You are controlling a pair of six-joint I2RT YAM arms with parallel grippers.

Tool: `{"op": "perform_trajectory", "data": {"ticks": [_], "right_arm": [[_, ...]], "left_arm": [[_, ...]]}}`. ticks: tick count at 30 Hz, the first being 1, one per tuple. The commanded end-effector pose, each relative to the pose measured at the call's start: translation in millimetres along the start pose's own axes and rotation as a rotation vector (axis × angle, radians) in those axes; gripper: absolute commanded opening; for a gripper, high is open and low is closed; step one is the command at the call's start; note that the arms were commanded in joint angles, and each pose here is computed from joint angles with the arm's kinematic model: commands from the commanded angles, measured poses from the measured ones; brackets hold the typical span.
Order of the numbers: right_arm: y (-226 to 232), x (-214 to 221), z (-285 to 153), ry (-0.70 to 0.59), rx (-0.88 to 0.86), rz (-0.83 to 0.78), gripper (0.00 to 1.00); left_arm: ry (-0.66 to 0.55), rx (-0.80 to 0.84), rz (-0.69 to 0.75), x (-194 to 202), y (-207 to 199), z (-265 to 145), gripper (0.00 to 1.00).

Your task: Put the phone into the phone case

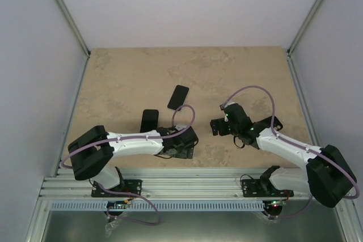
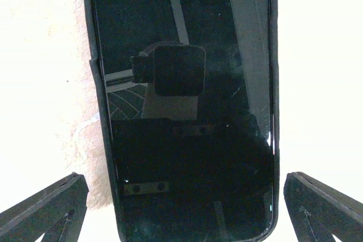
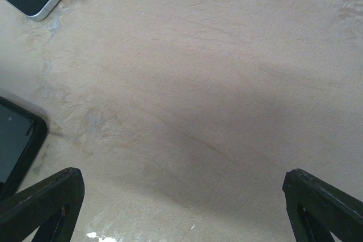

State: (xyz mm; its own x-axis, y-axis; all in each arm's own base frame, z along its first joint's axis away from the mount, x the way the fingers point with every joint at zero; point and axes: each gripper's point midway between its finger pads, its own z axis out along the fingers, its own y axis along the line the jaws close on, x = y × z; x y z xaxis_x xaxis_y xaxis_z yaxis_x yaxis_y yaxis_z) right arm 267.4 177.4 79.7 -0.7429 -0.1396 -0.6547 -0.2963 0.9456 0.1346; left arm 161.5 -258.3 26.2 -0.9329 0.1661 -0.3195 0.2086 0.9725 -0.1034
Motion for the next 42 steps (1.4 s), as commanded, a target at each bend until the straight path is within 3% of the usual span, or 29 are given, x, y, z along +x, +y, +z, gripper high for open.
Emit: {"op": "perform_trajectory", "data": {"ticks": [1,31,37,42], "right_arm": [[-2.0,1.5,3.6,-0.003,0.005,0.007,0.98],[-0.6,5.9,9.9,0.026,0.003,0.002,0.98],[-1.0,5.9,9.0,0.024,0.004,0.004,0.98],[-1.0,5.6,8.2,0.021,0.003,0.005,0.98]], "left_arm": [[0.019,0.006,-0.011,7.8,4.9,-8.7,0.97],[0.177,-0.140,0.023,55.7,45.4,22.4,0.84],[0.154,-0.182,0.023,51.1,54.3,13.9,0.83],[0.042,-0.135,-0.009,20.6,39.1,-7.5,0.87]]}}
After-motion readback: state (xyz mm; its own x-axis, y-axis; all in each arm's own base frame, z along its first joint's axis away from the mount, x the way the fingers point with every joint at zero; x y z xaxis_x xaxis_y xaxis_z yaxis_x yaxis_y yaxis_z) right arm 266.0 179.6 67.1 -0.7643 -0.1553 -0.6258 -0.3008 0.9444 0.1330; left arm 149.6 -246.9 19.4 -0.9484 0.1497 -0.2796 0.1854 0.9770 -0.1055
